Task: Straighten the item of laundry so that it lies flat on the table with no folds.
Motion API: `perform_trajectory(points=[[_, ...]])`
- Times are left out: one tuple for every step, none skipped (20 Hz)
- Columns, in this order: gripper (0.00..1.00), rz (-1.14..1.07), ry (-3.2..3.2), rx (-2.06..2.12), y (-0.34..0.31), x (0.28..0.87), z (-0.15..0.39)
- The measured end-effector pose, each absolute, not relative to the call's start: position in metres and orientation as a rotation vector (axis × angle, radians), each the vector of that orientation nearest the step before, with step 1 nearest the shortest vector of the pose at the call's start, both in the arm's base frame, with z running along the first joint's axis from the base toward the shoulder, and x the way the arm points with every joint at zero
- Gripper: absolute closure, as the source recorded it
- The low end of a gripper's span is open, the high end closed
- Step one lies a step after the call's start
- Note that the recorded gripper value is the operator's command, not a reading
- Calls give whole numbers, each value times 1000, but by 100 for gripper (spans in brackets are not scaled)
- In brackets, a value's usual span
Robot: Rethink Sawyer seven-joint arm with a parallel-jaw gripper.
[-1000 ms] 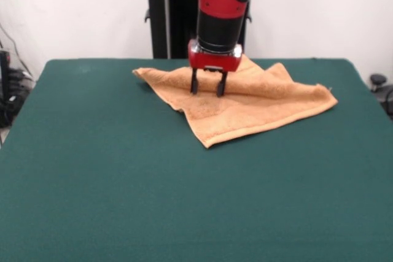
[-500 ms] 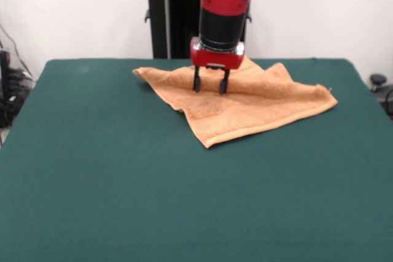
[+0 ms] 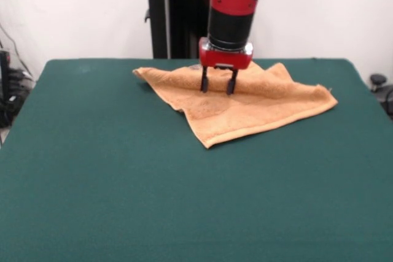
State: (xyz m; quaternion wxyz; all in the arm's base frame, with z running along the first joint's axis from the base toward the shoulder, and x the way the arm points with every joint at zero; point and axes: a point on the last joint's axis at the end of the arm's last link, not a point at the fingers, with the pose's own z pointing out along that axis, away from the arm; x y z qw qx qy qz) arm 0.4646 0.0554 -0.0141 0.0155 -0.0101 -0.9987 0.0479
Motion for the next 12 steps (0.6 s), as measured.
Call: perform_trajectory(points=[[0,149,-3107,-32,56,465,-14],[0,149,-3109,-33,56,466,-14],[0,149,-3111,-35,57,468,-14],[0,149,-3113,-37,58,469,-15],[0,149,-3117,-38,59,471,-15],[0,149,-3120,-38,61,474,-15],[0,150,-3128,-39,63,479,-17],[0,151,-3132,-40,65,484,-20],[0,151,-3133,-41,65,486,-21],[0,151,-3135,-43,65,489,-23],[0,152,-3136,-44,65,491,-25],[0,153,-3136,-49,64,498,-30]])
